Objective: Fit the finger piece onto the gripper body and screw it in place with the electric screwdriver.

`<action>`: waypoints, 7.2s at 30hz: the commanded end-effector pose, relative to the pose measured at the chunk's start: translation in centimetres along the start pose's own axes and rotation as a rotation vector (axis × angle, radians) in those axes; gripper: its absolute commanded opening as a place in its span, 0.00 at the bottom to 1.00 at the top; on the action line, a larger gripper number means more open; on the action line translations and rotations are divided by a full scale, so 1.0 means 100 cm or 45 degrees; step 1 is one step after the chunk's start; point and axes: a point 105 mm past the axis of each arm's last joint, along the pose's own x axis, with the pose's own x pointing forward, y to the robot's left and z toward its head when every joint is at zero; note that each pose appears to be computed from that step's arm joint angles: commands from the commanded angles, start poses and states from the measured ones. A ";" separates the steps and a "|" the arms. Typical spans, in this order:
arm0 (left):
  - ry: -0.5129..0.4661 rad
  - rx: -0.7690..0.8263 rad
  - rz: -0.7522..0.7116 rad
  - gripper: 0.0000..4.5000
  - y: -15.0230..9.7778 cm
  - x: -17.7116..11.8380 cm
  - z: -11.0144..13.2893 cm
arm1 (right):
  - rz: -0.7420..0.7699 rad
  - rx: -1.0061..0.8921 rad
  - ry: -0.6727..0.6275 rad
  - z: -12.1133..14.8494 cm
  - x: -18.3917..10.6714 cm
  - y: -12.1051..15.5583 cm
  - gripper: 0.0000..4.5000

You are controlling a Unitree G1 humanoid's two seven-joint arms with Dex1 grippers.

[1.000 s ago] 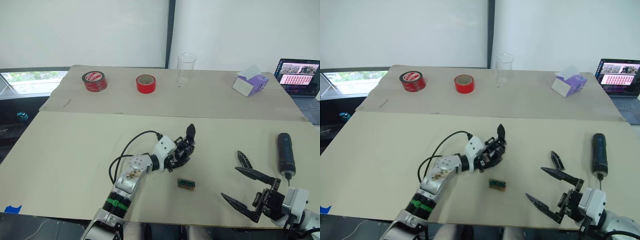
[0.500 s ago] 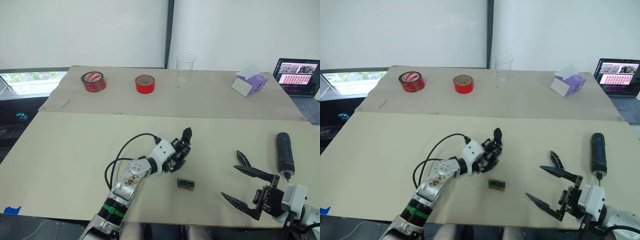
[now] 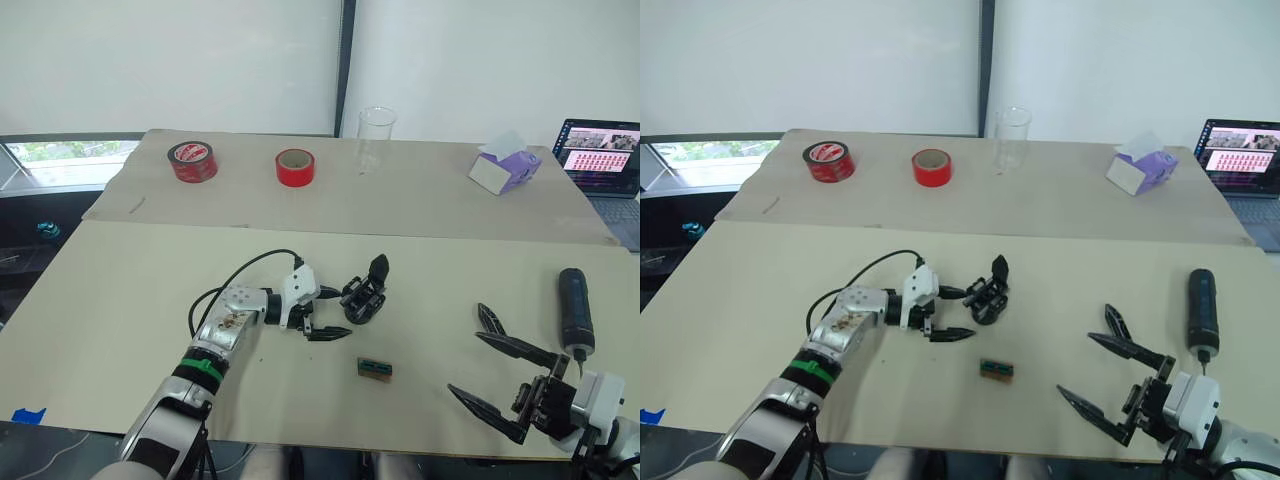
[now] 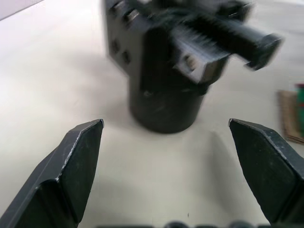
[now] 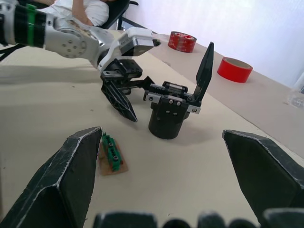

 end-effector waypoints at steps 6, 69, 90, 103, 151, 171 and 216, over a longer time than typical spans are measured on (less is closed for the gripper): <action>0.039 0.109 -0.111 0.99 0.010 0.028 0.004 | -0.051 -0.028 -0.021 0.013 -0.006 0.007 1.00; 0.056 -0.184 0.585 0.63 -0.022 0.053 -0.007 | 0.010 -0.011 -0.035 -0.004 0.002 0.007 1.00; -0.051 -0.023 0.428 0.99 -0.003 -0.107 -0.005 | -0.545 0.103 0.135 0.003 -0.056 -0.001 1.00; -0.326 0.037 0.160 0.99 -0.021 -0.119 0.083 | -0.713 0.306 0.655 -0.015 -0.009 -0.061 1.00; -1.028 -0.406 0.487 1.00 0.000 -0.072 0.189 | -0.403 -0.451 0.031 0.095 0.149 -0.072 0.24; -1.058 -0.476 0.512 0.50 0.012 -0.043 0.186 | -0.363 -0.559 -0.102 0.113 0.176 -0.062 0.24; -0.381 -0.369 -0.187 0.00 -0.045 -0.058 0.143 | 0.703 0.666 0.363 0.100 0.157 0.013 0.82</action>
